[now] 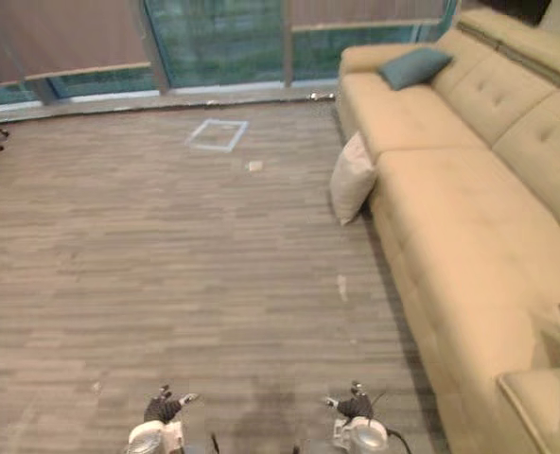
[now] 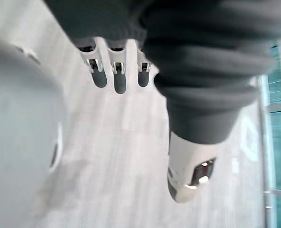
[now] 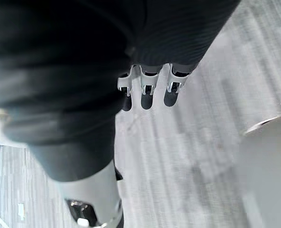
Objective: Pick up cushions and gather them together orderly.
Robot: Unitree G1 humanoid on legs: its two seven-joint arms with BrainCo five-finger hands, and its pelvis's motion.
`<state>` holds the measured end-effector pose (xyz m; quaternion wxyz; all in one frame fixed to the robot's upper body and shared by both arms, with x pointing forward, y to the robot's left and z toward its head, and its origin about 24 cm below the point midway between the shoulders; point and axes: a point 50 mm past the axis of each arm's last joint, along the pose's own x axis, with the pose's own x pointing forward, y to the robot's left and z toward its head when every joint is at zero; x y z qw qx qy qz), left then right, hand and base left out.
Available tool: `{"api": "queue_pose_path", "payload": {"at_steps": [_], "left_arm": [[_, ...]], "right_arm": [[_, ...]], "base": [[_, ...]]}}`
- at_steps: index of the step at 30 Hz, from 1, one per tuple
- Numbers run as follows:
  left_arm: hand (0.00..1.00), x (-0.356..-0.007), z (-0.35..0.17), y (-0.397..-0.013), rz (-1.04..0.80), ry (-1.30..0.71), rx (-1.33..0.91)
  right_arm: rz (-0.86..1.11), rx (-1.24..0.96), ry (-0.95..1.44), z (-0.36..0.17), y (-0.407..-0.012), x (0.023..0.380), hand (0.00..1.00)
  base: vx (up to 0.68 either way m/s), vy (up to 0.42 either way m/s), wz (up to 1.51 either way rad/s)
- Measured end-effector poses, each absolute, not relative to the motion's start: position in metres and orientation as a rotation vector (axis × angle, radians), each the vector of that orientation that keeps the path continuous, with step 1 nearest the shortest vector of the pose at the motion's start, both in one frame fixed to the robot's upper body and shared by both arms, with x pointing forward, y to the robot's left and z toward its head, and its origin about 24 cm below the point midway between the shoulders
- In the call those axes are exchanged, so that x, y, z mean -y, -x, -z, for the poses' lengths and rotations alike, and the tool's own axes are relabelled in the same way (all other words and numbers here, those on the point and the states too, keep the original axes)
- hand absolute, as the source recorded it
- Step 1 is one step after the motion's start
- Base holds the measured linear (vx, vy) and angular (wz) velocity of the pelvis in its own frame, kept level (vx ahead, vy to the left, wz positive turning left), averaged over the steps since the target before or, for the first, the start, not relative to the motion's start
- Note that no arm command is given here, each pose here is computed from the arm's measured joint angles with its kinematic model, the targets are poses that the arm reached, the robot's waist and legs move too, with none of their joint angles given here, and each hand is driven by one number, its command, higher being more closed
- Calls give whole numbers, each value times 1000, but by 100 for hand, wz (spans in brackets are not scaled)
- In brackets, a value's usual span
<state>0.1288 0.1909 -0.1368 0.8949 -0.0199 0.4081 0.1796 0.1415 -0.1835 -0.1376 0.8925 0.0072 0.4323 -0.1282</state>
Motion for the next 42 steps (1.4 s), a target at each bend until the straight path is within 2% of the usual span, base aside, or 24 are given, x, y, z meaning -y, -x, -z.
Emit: {"api": "queue_pose_path", "payload": {"at_steps": [5,6,12,18,22,26,35,42], "left_arm": [[0,-190,137,-126,-397,68,-846],[0,-201,137,-124,-418,53,-851],[0,-211,139,-122,-421,18,-877],[0,-190,144,-128,-323,-16,-912],[0,-172,146,-131,-279,22,-925],[0,-158,148,-131,-237,42,-942],[0,-179,137,-138,-339,62,-847],[0,-181,135,-138,-367,84,-815]], "right_arm": [[264,-887,-10,137,-144,181,0],[257,-907,-32,140,-140,172,0],[240,-916,-51,142,-134,162,0],[277,-841,-37,133,-142,175,0],[289,-859,-18,135,-136,184,0],[276,-842,2,132,-147,189,0],[233,-886,3,136,-141,179,0],[252,-921,0,141,-130,178,0]], "base": [[713,247,-59],[718,334,-36],[628,288,-16],[530,100,15],[674,-127,40],[598,-209,18],[519,-138,-48],[653,263,-84]]}}
